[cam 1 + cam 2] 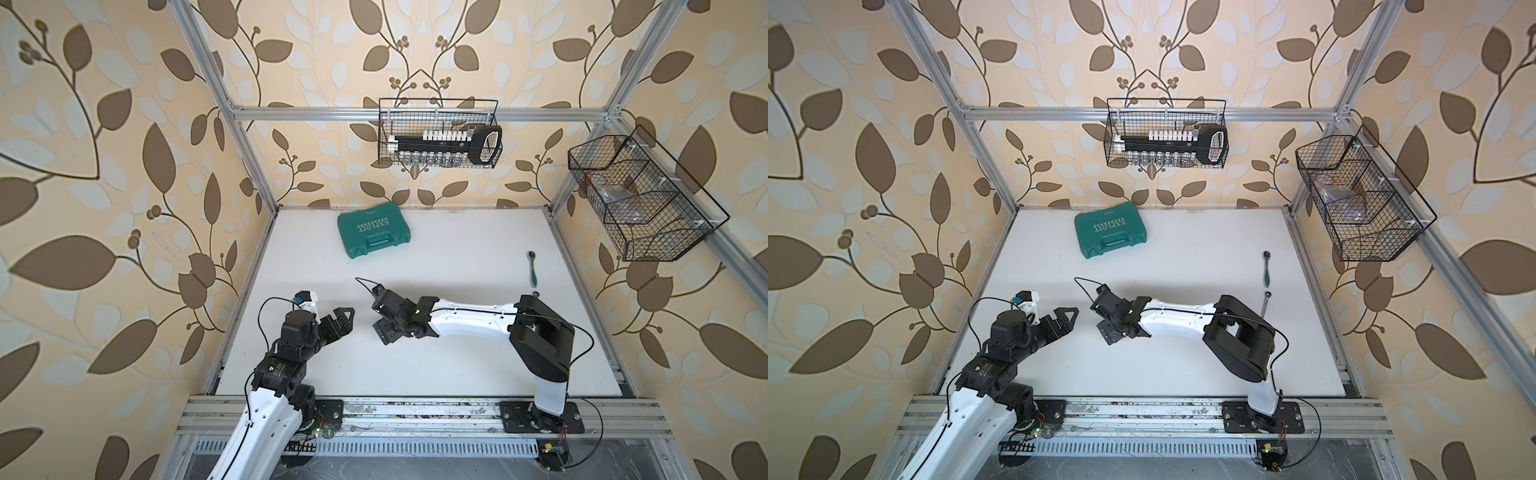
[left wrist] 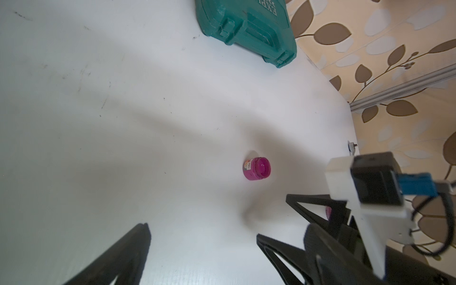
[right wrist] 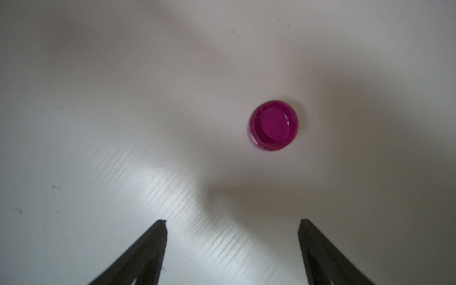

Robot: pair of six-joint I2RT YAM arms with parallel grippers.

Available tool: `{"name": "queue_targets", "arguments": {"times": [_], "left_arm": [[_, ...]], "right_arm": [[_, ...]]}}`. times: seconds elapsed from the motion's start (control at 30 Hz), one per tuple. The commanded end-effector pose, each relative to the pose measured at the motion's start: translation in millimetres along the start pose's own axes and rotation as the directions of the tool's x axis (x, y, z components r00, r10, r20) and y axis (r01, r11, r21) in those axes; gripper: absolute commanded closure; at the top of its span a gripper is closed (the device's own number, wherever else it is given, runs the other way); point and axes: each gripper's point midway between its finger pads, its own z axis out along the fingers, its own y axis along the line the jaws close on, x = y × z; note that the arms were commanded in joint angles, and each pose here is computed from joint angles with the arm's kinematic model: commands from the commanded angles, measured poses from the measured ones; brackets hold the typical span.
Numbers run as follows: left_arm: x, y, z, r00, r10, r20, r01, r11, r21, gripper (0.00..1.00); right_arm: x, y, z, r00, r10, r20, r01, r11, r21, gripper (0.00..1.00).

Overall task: Close the paint jar lid
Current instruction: Pick up the paint jar from the center of the board.

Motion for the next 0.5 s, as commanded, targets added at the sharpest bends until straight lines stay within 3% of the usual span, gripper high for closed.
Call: {"name": "queue_targets", "arguments": {"times": [0.0, 0.2, 0.47], "left_arm": [[-3, -8, -2, 0.999, 0.046, 0.022, -0.047, 0.998, 0.035, 0.01], [0, -9, -1, 0.998, 0.061, 0.011, -0.061, 0.997, 0.039, 0.01], [1, -9, -1, 0.998, 0.07, 0.005, -0.07, 0.997, 0.031, 0.01]], "right_arm": [[-21, -9, 9, 0.998, 0.042, 0.036, -0.043, 0.999, 0.029, 0.22], [-32, -22, 26, 0.994, 0.094, 0.059, -0.096, 0.995, 0.028, 0.36], [-45, -16, 33, 0.991, 0.1, 0.085, -0.1, 0.995, -0.001, 0.43]]}}
